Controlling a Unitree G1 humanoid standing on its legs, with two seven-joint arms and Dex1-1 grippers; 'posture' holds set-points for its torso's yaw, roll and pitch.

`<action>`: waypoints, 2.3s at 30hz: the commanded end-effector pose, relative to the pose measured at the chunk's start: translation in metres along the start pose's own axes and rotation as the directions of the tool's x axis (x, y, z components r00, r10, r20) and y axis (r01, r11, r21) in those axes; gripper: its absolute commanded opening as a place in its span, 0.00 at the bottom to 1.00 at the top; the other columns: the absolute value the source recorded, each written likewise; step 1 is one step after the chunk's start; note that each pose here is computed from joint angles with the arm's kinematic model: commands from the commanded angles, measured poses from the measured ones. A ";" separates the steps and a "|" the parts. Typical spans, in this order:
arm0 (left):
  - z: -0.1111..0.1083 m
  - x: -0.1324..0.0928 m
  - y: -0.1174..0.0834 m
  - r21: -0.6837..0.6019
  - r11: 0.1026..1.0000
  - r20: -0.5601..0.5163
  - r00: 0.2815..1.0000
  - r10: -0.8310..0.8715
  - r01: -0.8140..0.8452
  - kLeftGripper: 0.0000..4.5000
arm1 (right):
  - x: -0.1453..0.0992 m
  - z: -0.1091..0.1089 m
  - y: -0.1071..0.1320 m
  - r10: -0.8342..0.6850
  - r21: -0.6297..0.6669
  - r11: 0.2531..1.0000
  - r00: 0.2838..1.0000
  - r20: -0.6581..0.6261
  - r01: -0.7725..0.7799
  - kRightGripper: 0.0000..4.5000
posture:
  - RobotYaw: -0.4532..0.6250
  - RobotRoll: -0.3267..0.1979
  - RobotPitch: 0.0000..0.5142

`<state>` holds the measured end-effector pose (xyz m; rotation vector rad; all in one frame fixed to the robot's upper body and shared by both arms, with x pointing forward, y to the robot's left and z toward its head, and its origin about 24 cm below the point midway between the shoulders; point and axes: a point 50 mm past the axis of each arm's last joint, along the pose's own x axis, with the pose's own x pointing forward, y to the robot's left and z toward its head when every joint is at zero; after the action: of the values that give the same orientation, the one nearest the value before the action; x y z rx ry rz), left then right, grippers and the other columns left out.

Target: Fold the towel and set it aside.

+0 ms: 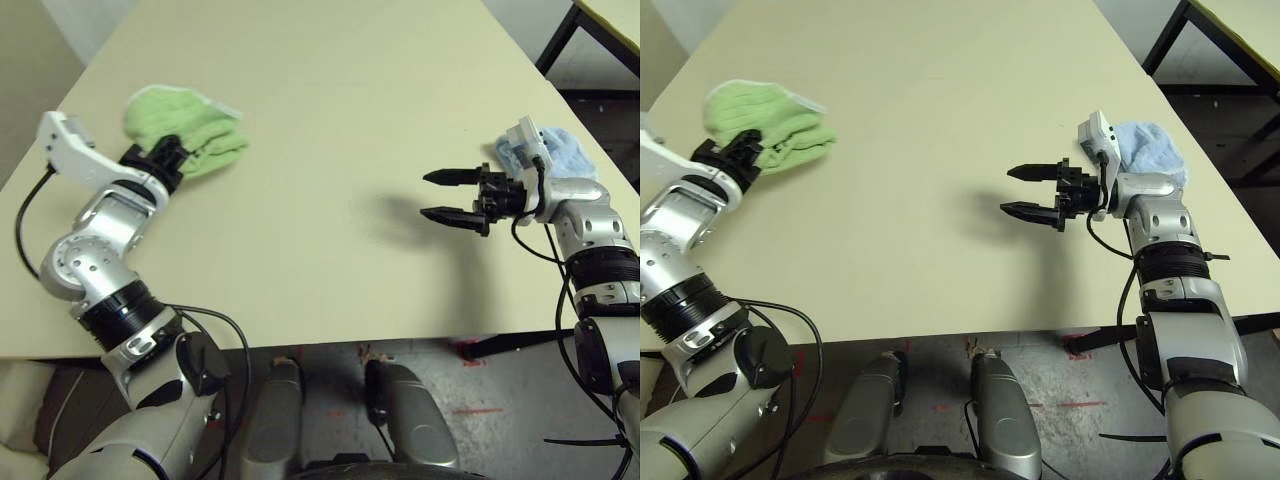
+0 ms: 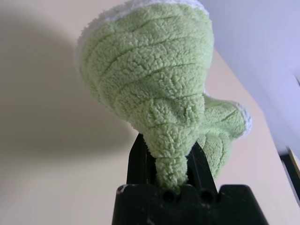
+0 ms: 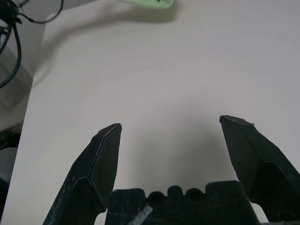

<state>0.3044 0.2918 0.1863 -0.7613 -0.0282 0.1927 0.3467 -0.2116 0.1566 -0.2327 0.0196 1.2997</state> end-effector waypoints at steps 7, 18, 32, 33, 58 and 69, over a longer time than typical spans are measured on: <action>-0.009 0.002 0.040 -0.155 0.968 0.058 0.976 0.208 -0.198 0.00 | -0.002 -0.003 -0.002 0.010 -0.005 1.000 1.000 -0.029 -0.010 1.00 | 0.61 0.62 0.29; -0.028 0.010 0.049 -0.276 0.913 0.080 0.940 0.333 -0.300 0.00 | -0.008 -0.001 -0.002 0.001 -0.012 1.000 0.999 -0.044 -0.002 1.00 | 0.59 0.62 0.28; -0.059 -0.041 0.014 -0.107 0.971 -0.061 0.976 0.210 -0.216 0.99 | -0.009 -0.001 -0.007 -0.042 -0.010 0.999 0.999 -0.029 0.042 1.00 | 0.61 0.62 0.18; -0.060 -0.047 0.010 -0.075 0.980 -0.082 0.981 0.176 -0.182 0.99 | -0.007 0.000 -0.008 -0.045 -0.013 0.999 0.999 -0.025 0.045 1.00 | 0.62 0.62 0.18; 0.042 -0.035 0.017 0.689 0.701 0.086 0.940 -0.329 0.182 0.99 | -0.099 0.006 -0.053 -0.941 0.149 0.333 0.317 0.120 0.931 1.00 | 0.60 0.62 0.05; 0.037 -0.023 0.048 0.653 0.740 0.100 0.950 -0.294 0.161 0.99 | -0.139 -0.007 -0.044 -0.995 0.106 0.103 0.101 0.027 0.989 1.00 | 0.58 0.62 0.07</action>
<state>0.2684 0.3483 0.1843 -0.0401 -0.2404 0.0529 0.3600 -0.3435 0.1842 -0.0729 -0.1876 -0.0881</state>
